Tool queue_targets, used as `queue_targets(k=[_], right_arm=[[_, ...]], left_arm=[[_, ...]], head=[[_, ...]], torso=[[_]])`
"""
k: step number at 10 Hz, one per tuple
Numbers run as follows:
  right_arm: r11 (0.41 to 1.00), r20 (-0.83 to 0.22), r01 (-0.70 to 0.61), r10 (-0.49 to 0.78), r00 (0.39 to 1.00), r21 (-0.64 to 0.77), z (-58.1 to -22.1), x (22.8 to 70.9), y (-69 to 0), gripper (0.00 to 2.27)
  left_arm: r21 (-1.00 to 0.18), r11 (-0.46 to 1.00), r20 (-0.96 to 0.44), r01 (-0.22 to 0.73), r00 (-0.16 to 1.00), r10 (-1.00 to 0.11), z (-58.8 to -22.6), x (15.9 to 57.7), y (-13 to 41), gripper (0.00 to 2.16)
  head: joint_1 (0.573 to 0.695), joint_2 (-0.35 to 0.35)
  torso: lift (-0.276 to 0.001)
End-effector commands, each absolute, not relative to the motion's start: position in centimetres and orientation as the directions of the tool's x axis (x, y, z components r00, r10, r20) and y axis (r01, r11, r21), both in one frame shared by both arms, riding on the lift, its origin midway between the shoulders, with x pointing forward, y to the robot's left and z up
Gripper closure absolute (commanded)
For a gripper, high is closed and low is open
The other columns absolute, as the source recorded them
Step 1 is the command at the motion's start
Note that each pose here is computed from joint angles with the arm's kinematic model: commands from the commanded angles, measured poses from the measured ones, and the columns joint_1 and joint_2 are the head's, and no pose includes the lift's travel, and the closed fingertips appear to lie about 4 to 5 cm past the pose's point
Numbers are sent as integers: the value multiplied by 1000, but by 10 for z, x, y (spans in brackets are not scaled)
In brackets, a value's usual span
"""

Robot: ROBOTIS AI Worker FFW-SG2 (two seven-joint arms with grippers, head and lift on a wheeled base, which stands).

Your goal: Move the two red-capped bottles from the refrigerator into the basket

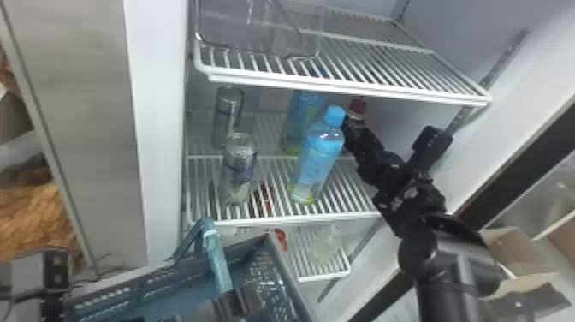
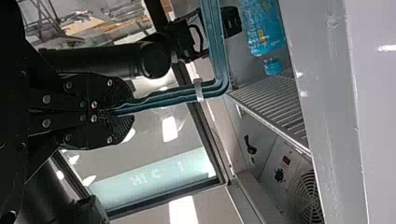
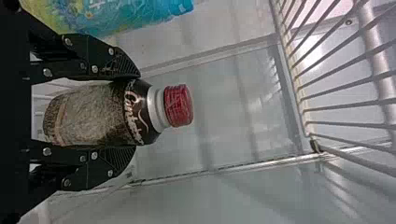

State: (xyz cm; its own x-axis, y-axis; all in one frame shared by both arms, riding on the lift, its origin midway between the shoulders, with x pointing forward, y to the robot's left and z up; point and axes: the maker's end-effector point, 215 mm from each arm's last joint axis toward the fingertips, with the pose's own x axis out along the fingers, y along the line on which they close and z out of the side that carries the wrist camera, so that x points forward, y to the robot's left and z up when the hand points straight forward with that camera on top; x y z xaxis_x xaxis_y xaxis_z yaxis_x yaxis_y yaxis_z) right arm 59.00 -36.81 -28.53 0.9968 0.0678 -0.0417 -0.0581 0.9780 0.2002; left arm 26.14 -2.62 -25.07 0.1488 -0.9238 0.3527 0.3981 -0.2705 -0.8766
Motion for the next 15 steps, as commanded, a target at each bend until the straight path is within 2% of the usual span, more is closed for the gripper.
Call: queue_targets(k=[1, 6, 9, 15], right_arm=[[978, -46, -69, 79, 996, 197, -282, 579, -364, 1277], [973, -61, -115, 129, 990, 201, -272, 539, -341, 1277], [981, -110, -95, 115, 987, 171, -275, 504, -346, 1277], [985, -139, -90, 111, 984, 148, -261, 450, -345, 1277]], left_arm=[[-876, -272, 354, 397, 147, -924, -250, 261, -26, 1199], [-876, -273, 354, 396, 146, -924, -250, 260, -27, 1199], [-878, -280, 358, 389, 145, -922, -250, 258, -28, 1199], [-881, -280, 355, 381, 143, -924, -252, 256, -30, 1199]], head=[[695, -350], [695, -350], [695, -350], [695, -350]], torso=[[0], [0], [0], [0]])
